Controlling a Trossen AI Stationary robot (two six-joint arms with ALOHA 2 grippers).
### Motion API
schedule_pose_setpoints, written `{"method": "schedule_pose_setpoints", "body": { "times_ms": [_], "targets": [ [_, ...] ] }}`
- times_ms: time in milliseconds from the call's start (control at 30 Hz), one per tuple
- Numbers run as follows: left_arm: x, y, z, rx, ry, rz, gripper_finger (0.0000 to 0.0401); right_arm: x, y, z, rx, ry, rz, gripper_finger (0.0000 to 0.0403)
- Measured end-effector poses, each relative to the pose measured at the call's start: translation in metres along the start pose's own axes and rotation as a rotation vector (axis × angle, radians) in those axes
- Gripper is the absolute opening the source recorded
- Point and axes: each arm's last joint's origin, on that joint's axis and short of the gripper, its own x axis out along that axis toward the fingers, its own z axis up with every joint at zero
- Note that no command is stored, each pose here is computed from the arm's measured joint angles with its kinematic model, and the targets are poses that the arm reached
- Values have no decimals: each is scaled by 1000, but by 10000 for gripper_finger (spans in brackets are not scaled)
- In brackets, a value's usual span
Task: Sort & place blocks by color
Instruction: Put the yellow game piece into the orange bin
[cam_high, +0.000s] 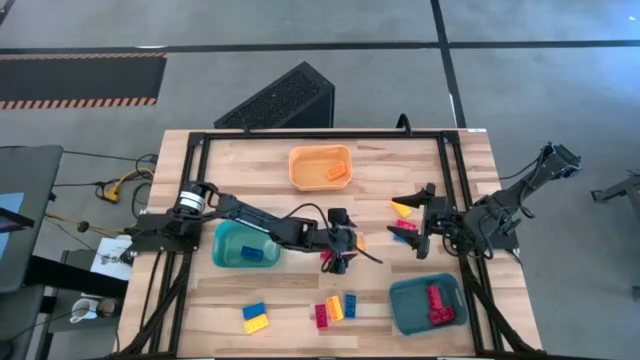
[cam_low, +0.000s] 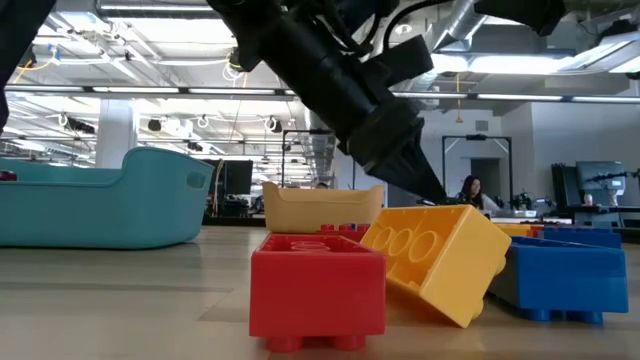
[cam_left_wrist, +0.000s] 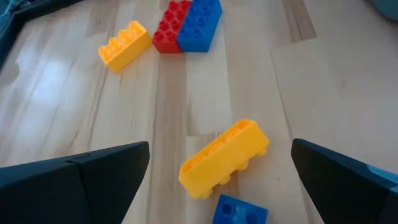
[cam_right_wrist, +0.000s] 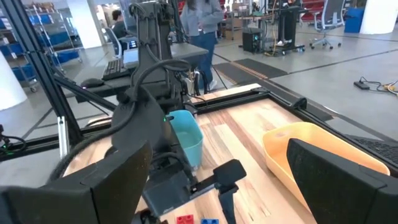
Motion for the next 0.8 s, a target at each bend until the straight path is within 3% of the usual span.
{"method": "schedule_pose_setpoints", "body": {
  "times_ms": [367, 500, 800],
  "targets": [
    [12, -2, -9, 14, 2, -46, 337, 0, 0, 0, 4, -3, 1, 395],
    [26, -7, -21, 33, 50, -27, 332, 0, 0, 0, 2, -2, 1, 395],
    [34, -9, -19, 28, 43, -13, 328, 0, 0, 0, 2, -1, 1, 395]
  ]
}}
